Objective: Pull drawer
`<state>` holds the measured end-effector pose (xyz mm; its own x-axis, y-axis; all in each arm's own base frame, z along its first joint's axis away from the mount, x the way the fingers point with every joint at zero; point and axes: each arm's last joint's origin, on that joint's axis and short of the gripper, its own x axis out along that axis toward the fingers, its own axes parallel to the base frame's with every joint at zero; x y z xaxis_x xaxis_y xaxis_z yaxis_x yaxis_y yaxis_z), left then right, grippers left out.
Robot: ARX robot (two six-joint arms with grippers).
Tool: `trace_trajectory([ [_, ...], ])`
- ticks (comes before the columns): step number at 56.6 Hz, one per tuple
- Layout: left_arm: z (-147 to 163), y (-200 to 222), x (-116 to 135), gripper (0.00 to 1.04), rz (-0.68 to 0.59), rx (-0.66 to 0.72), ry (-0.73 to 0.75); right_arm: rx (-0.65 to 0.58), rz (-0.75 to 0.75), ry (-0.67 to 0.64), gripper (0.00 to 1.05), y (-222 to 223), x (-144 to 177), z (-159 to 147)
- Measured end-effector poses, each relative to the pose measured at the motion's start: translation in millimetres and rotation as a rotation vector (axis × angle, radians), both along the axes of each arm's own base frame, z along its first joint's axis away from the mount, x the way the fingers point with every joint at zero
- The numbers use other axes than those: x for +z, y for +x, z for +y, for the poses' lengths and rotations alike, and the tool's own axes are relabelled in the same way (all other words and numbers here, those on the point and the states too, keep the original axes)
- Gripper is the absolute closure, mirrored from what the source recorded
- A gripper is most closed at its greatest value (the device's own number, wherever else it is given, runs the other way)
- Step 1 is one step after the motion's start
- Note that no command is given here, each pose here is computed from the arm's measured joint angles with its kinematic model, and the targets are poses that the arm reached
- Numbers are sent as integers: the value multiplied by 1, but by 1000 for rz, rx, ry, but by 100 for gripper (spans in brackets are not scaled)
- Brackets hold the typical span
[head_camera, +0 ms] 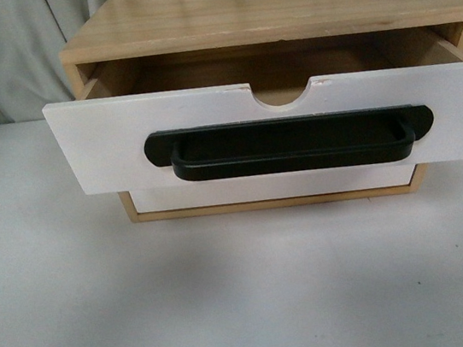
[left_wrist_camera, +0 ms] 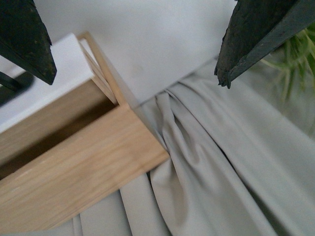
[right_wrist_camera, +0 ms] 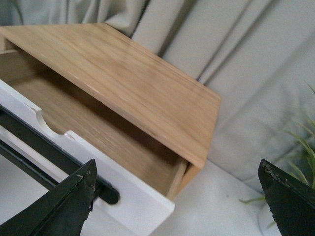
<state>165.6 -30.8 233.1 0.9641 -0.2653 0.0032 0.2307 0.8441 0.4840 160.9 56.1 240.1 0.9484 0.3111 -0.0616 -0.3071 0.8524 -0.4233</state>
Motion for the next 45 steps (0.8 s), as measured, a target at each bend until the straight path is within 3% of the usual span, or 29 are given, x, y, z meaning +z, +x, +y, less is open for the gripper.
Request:
trace_trajectory([
  [4,8,-13,-10,7,63,37,-137,-76,-11,56,9,-12,-7,-6],
  [13,27,-18,-16,7,61,198,-413,-320,-52,220,9,-27,-22,-19],
  [26,25,-16,-19,7,56,211,-529,-343,-46,282,9,-28,-25,-20],
  [29,27,-16,-19,9,54,229,-530,-322,-19,326,17,-29,-27,-22],
  [33,29,-19,-25,23,76,252,-520,-309,6,383,33,-32,-34,-27],
  [45,30,-30,-38,59,74,260,-510,-317,10,424,68,-39,-47,-38],
])
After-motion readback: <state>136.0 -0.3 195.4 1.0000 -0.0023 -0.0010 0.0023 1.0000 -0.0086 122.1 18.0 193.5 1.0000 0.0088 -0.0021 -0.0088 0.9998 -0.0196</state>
